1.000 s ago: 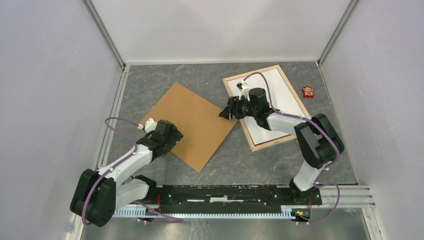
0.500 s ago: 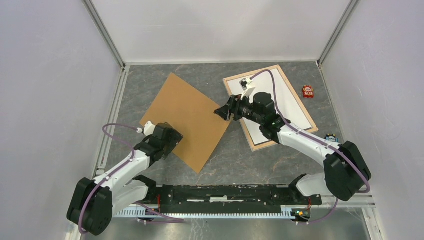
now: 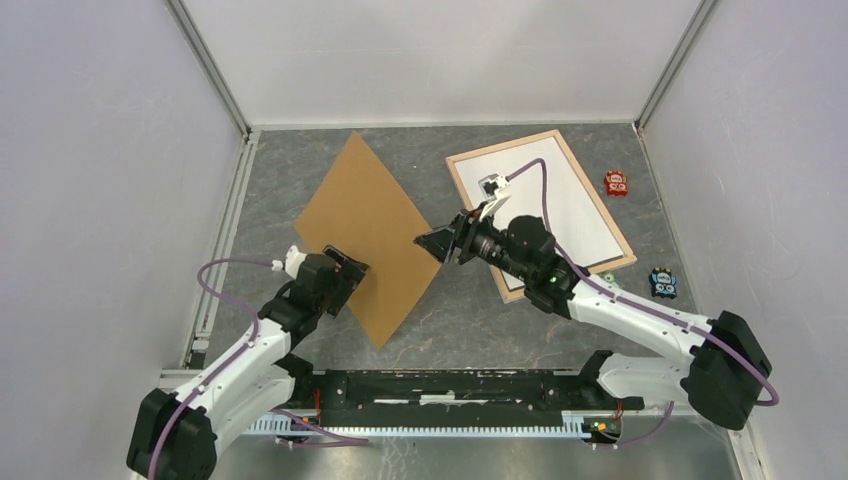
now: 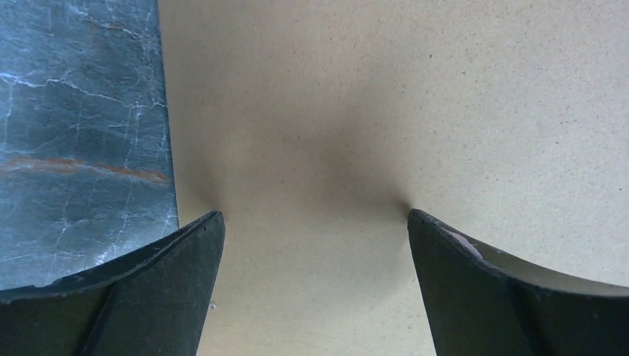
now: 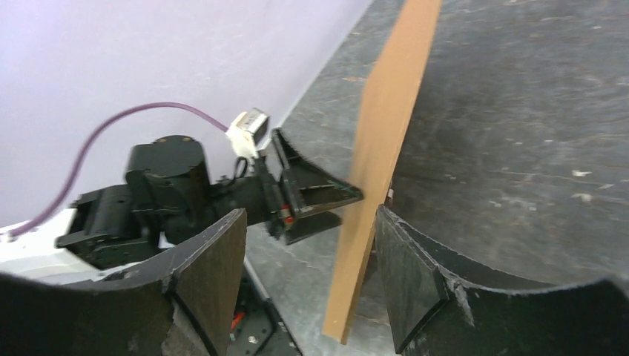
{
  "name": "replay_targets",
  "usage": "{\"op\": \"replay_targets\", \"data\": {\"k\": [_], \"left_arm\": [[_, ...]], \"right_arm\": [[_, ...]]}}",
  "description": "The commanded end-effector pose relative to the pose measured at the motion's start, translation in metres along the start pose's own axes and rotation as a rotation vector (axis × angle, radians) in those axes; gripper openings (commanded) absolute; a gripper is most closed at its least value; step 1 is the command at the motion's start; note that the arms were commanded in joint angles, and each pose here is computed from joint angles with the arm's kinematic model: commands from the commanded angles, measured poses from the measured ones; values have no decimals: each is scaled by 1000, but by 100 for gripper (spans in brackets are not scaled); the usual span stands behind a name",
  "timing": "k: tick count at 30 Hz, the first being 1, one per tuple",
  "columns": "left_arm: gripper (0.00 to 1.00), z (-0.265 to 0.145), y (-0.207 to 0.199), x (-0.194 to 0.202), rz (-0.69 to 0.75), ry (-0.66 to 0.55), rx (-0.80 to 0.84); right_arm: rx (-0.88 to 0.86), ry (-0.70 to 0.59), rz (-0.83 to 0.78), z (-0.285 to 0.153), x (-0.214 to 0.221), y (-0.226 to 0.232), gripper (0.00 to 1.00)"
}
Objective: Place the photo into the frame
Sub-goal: Pick up the photo frame item at the center of the board.
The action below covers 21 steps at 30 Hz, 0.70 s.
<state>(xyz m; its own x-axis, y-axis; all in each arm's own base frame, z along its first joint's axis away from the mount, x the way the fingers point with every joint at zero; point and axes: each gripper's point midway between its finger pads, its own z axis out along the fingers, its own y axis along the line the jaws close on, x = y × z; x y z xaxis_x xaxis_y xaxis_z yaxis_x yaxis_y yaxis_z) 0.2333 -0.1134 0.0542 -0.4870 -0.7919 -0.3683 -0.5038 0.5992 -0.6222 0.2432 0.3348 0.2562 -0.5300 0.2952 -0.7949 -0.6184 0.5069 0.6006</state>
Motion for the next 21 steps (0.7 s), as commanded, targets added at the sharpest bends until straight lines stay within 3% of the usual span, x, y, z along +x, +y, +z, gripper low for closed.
{"op": "replay_targets", "data": {"k": [1, 10, 15, 21], "left_arm": [[100, -11, -1, 46, 15, 211, 69], [100, -28, -10, 49, -30, 241, 129], [100, -37, -16, 43, -50, 221, 159], [100, -38, -16, 42, -38, 222, 150]], "right_arm": [[-300, 226, 184, -19, 67, 83, 67], [-324, 220, 167, -2, 71, 117, 67], [-45, 184, 54, 17, 74, 95, 69], [224, 146, 41, 18, 70, 71, 69]]}}
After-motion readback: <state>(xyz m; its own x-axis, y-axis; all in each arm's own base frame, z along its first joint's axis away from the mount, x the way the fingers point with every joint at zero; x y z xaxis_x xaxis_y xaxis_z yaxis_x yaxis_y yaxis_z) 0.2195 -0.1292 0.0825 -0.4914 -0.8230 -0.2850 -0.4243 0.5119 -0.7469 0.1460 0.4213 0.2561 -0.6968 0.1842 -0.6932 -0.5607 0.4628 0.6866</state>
